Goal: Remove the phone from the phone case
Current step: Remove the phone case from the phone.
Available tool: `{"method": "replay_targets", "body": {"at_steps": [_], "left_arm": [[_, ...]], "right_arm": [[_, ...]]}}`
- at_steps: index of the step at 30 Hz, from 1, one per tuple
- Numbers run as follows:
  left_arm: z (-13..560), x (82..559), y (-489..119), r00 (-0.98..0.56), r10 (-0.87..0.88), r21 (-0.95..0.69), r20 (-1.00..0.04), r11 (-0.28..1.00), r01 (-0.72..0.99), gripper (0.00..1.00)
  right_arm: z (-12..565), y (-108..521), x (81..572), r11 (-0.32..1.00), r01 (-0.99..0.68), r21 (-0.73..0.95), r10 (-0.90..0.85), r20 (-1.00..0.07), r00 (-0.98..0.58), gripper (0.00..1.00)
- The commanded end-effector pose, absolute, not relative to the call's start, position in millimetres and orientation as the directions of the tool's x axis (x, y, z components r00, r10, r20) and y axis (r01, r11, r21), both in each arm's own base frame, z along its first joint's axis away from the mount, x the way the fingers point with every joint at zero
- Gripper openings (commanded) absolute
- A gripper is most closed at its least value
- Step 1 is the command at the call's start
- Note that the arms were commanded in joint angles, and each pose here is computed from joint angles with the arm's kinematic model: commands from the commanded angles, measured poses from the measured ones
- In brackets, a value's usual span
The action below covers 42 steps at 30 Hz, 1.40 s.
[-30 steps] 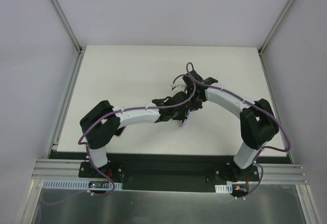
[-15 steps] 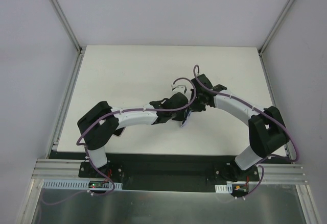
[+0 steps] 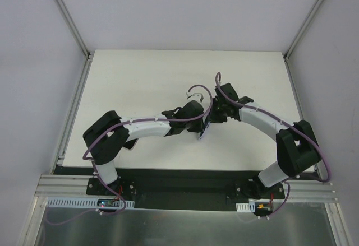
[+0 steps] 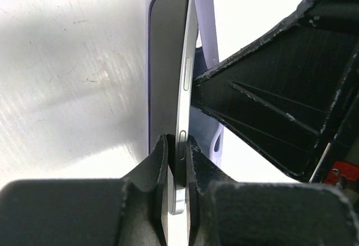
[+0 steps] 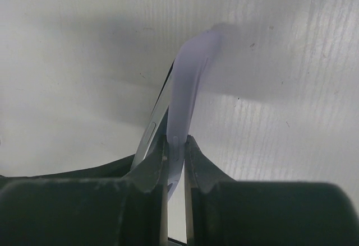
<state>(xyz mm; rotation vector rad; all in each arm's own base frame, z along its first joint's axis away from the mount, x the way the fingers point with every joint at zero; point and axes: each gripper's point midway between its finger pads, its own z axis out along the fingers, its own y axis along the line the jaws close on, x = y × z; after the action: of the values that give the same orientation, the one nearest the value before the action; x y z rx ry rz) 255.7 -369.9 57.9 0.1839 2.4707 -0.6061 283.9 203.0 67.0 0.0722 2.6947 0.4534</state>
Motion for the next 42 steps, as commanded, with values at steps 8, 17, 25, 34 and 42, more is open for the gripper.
{"method": "replay_targets", "body": {"at_steps": [8, 17, 25, 34, 42], "left_arm": [[-17.2, 229.2, -245.0, -0.917, 0.119, -0.011, -0.381, 0.991, 0.133, 0.00], [-25.3, 229.5, -234.5, -0.923, 0.103, 0.006, -0.370, 0.994, 0.109, 0.00], [-17.3, 231.1, -239.8, -0.890, 0.199, 0.062, -0.410, 0.980, 0.190, 0.00], [-32.3, 211.6, -250.6, -0.901, 0.281, 0.131, -0.330, 0.959, 0.251, 0.00], [-35.4, 212.5, -242.8, -0.888, 0.367, 0.301, -0.278, 0.911, 0.283, 0.12]], "right_arm": [[22.2, 101.8, 224.9, 0.999, -0.025, 0.024, -0.020, -0.205, -0.979, 0.01], [24.3, 88.0, 223.2, 1.000, -0.006, 0.018, -0.002, -0.217, -0.976, 0.01], [20.7, 76.8, 214.3, 0.996, 0.080, -0.039, 0.071, -0.178, -0.981, 0.01], [27.1, 90.9, 224.6, 0.993, 0.113, 0.036, 0.118, -0.220, -0.968, 0.01], [41.1, 101.2, 234.9, 0.992, 0.089, 0.093, 0.111, -0.261, -0.959, 0.01]]}}
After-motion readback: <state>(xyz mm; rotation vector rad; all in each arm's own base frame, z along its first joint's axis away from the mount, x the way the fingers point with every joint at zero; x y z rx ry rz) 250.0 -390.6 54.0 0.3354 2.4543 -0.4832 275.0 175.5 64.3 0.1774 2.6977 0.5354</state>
